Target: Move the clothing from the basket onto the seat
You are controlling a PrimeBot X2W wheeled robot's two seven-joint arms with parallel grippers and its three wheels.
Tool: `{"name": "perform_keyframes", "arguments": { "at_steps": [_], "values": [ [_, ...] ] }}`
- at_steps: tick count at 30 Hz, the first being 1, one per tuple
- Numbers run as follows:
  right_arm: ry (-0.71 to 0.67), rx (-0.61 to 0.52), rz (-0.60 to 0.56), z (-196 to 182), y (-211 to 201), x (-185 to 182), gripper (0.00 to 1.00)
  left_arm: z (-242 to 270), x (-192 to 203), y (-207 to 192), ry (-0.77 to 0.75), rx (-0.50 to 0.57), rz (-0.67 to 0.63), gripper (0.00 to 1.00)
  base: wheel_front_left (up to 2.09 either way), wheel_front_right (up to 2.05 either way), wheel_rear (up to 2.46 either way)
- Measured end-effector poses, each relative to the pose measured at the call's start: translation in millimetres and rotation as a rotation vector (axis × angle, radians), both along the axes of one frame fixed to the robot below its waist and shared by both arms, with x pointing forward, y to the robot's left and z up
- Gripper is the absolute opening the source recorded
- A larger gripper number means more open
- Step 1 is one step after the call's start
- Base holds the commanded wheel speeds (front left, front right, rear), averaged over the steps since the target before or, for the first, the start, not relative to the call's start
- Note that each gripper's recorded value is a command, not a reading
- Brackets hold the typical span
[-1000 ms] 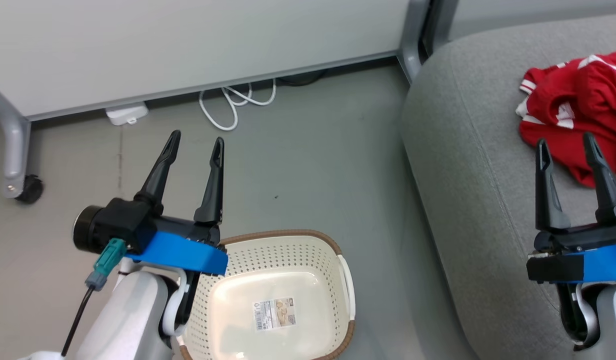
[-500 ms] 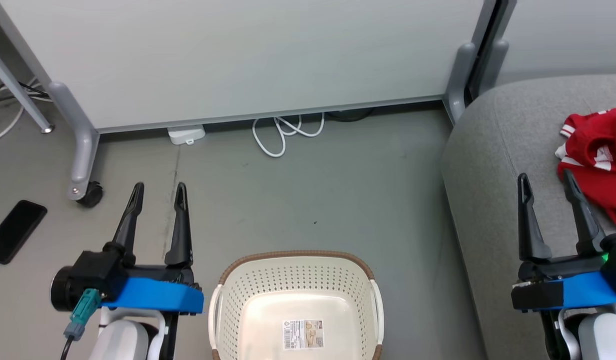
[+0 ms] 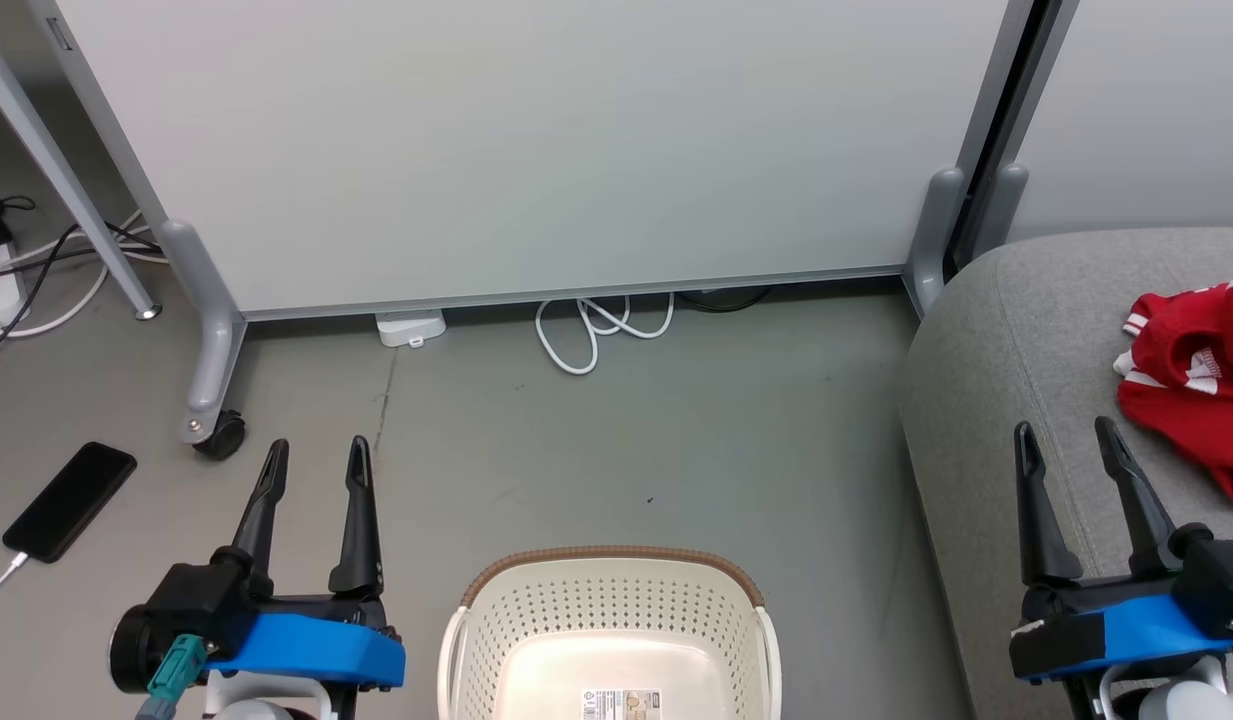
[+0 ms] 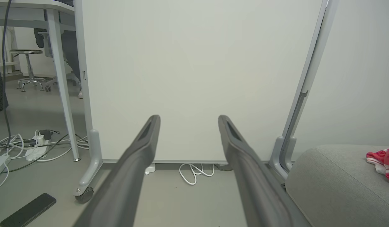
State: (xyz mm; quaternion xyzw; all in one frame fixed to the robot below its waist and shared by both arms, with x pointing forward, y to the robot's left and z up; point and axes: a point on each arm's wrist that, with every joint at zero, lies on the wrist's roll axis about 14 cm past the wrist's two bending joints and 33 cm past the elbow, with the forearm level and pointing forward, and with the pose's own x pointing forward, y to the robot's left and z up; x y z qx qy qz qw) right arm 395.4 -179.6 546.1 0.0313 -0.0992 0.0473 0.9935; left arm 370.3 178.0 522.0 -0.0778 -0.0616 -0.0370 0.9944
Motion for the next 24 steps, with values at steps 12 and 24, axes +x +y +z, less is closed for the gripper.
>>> {"name": "perform_keyframes", "arguments": {
  "at_steps": [12,24],
  "values": [
    [0.063,0.027,-0.019,-20,-3,-9,1.0,-4,-8,2,0.01,-0.006,0.008,1.0,0.0,0.0,0.0],
    [0.071,0.036,-0.033,-23,-6,-14,1.0,-8,-7,-3,0.019,-0.006,-0.002,1.0,0.0,0.0,0.0]
  ]
}}
